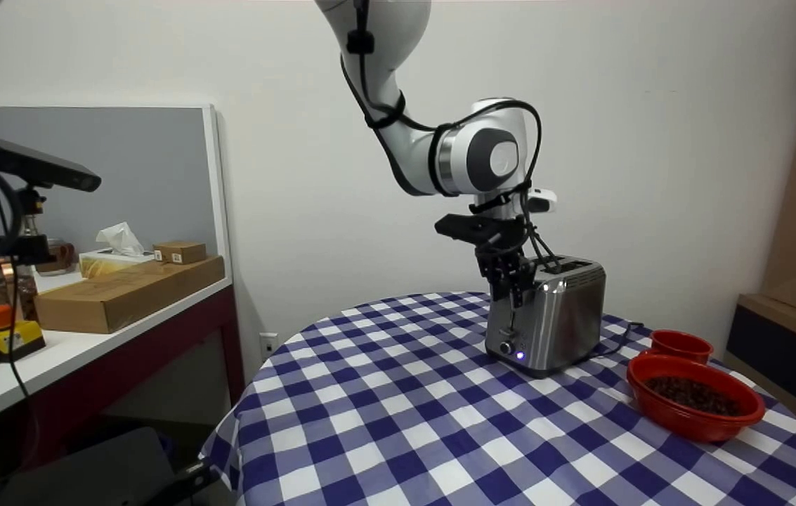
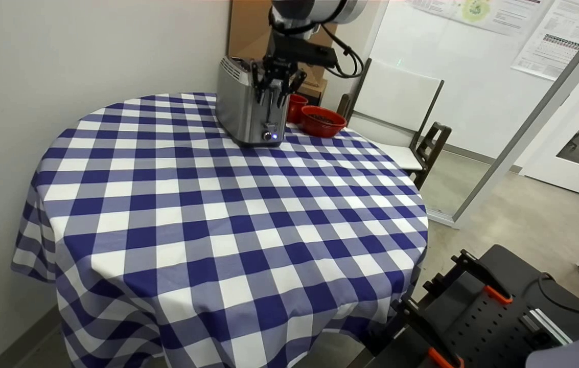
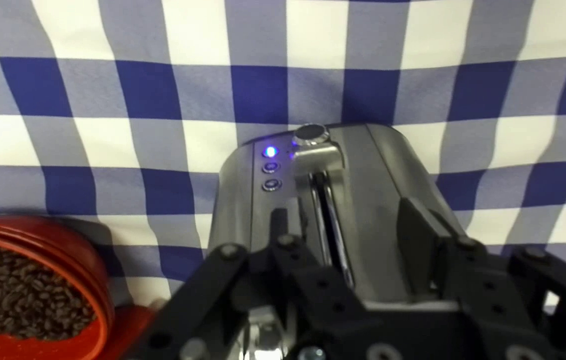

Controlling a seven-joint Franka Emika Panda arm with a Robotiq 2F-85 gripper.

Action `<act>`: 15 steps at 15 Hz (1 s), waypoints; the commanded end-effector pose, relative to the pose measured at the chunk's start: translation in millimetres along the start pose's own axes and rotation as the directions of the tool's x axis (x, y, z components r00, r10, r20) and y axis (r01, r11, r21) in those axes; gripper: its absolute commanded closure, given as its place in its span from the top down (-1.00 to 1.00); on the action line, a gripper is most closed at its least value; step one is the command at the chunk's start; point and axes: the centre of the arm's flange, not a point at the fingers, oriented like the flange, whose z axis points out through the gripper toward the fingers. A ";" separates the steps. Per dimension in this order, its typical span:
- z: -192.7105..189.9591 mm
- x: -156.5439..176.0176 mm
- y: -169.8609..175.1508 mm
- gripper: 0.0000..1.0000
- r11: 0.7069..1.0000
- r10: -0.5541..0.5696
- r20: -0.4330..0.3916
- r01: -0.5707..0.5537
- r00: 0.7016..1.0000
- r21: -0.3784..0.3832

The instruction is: Push the toaster lever downwards on the toaster

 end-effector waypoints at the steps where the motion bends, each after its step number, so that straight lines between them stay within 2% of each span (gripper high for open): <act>1: -74.4 -11.3 0.5 0.69 0.999 -0.008 0.021 0.007 1.000 0.053; 3: -102.2 -22.4 1.2 0.98 0.999 -0.036 0.014 0.035 0.999 0.042; 7: -131.3 -64.7 12.3 1.00 0.988 -0.157 0.021 0.156 0.987 0.020; 12: -156.3 -120.9 35.0 1.00 0.953 -0.303 0.024 0.303 0.953 0.001; 14: -169.4 -133.2 42.1 1.00 0.947 -0.322 0.032 0.322 0.946 0.011; 15: -147.4 -106.3 26.7 1.00 0.958 -0.285 0.040 0.285 0.958 0.003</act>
